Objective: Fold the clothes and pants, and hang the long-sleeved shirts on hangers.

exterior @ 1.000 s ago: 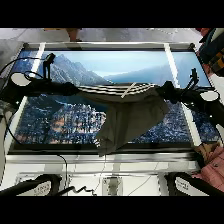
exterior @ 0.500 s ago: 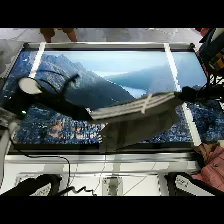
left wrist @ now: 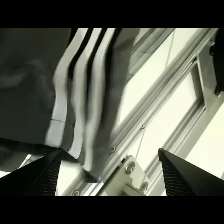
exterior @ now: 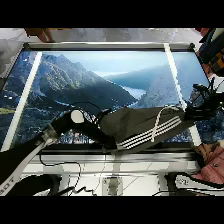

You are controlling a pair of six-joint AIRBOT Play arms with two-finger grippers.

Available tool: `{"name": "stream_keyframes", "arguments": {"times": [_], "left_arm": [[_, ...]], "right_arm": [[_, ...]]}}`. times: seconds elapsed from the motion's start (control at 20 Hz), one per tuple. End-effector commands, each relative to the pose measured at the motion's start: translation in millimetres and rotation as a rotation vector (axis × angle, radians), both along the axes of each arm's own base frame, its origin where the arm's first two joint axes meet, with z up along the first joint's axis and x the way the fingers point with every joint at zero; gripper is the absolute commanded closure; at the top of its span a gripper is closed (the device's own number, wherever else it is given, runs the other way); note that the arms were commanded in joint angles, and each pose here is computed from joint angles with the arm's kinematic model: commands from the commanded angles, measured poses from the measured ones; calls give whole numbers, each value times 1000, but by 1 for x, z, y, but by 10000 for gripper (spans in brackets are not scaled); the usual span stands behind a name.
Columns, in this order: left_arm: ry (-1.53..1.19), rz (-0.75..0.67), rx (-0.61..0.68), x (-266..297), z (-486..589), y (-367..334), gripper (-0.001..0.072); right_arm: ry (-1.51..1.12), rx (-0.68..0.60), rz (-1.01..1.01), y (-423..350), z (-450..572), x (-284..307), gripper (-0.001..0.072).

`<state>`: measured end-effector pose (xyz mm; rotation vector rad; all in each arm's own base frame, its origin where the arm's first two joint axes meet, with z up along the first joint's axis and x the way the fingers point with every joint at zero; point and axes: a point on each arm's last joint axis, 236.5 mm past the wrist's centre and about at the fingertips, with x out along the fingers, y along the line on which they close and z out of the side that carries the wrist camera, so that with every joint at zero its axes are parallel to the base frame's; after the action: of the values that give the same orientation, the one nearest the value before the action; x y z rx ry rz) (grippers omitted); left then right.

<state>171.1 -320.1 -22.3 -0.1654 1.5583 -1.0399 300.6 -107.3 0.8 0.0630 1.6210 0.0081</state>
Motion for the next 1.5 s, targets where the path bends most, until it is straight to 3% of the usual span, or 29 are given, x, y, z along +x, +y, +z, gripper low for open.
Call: {"name": "stream_keyframes", "arguments": {"times": [0.0,0.25,0.4,0.65,0.8,0.9,1.05,1.3,1.45], "left_arm": [[13,16,16,-3,-17,-7,6],[1,104,16,27,-18,7,6],[10,187,16,51,-17,26,6],[34,297,24,75,-17,45,7],[36,299,21,75,-17,45,7],[48,311,1,75,-13,41,7],[51,314,-4,75,-12,40,7],[44,315,0,77,-13,41,7],[-34,308,65,87,-27,55,7]], "right_arm": [[-102,-93,-51,-23,-6,27,43],[-116,-89,-92,-33,-24,40,60],[-103,-18,-180,-52,-40,42,94],[-195,482,-283,-32,-46,67,100],[-217,460,-242,-47,-71,70,86],[-222,433,-250,-52,-86,77,32],[-144,448,-222,-40,-110,70,29],[71,638,-68,27,-118,33,30],[108,703,-11,63,-116,30,34]]}}
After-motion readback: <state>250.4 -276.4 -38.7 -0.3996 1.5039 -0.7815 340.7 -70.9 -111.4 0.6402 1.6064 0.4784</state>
